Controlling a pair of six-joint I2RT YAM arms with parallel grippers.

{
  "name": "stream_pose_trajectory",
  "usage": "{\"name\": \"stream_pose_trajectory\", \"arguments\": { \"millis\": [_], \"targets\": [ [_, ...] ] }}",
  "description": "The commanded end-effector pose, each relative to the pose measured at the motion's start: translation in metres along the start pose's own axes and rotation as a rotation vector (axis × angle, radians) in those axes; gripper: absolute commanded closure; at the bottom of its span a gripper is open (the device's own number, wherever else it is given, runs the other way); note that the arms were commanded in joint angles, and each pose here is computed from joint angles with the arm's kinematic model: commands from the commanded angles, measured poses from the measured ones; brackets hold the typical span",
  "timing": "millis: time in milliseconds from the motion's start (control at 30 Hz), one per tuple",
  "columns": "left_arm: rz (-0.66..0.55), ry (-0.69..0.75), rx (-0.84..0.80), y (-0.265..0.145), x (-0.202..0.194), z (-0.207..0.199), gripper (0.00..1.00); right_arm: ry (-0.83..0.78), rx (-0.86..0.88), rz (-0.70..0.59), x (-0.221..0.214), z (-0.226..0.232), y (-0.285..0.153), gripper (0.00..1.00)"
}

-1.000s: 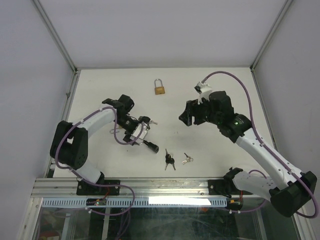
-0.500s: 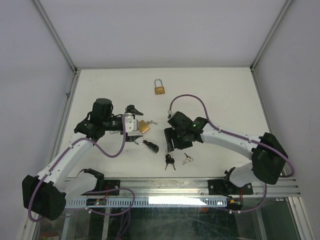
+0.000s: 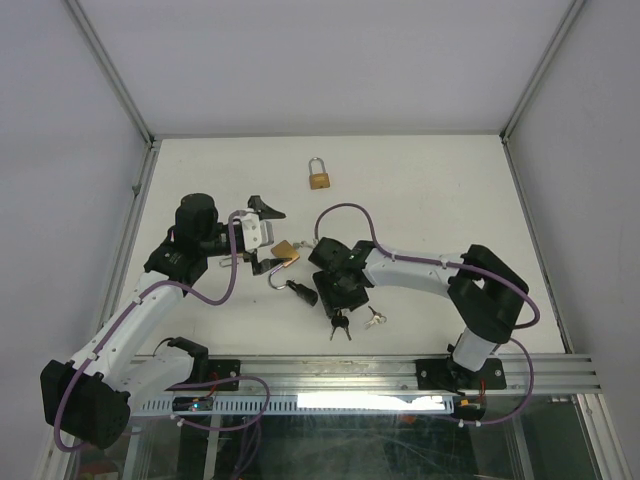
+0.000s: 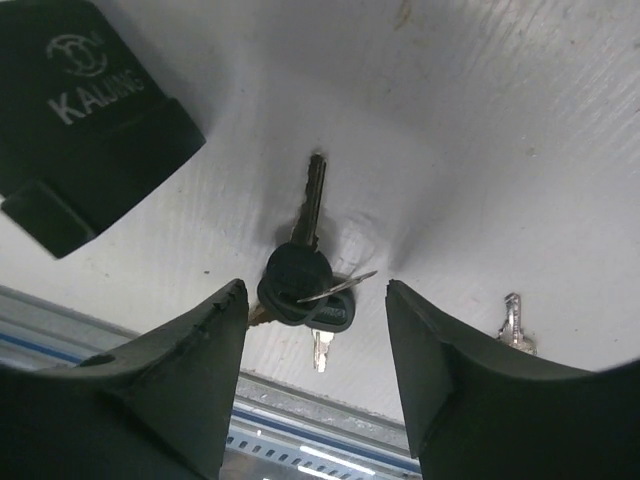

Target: Unlock with the key

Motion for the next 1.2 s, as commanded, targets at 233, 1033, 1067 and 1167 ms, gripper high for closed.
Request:
{"name": "stream_pose_trajectory", "arguments": {
  "millis": [233, 1033, 1067, 1167],
  "targets": [
    [-0.051, -0.002, 0.009, -0.001, 0.008, 0.003, 0.01, 0.011, -0.069, -0.058, 0.013, 0.002, 0.019, 0.62],
    [-0.217, -0.097, -0.205, 0.005, 0.037, -0.002, 0.17, -0.544, 0.636, -0.356, 0.012, 0.002, -0.129, 1.0],
    [-0.222, -0.111, -0.23, 0.008, 0.04, -0.002, 0.22, -0.587, 0.647, -0.38, 0.012, 0.001, -0.14, 1.0],
    [-0.242, -0.165, -0.331, 0.016, 0.051, -0.007, 0.4, -0.713, 0.627, -0.443, 0.017, 0.0, -0.165, 1.0]
  ]
}}
Point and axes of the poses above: each gripper's point midway between its finger pads, its own y axis out along the fingers, its own z axis along the line the jaws close on, x = y × z, the point moved 9 cm from there along -y, back along the fingers, and after that the axes turned 7 degrees about y, right-handed, at the moved point
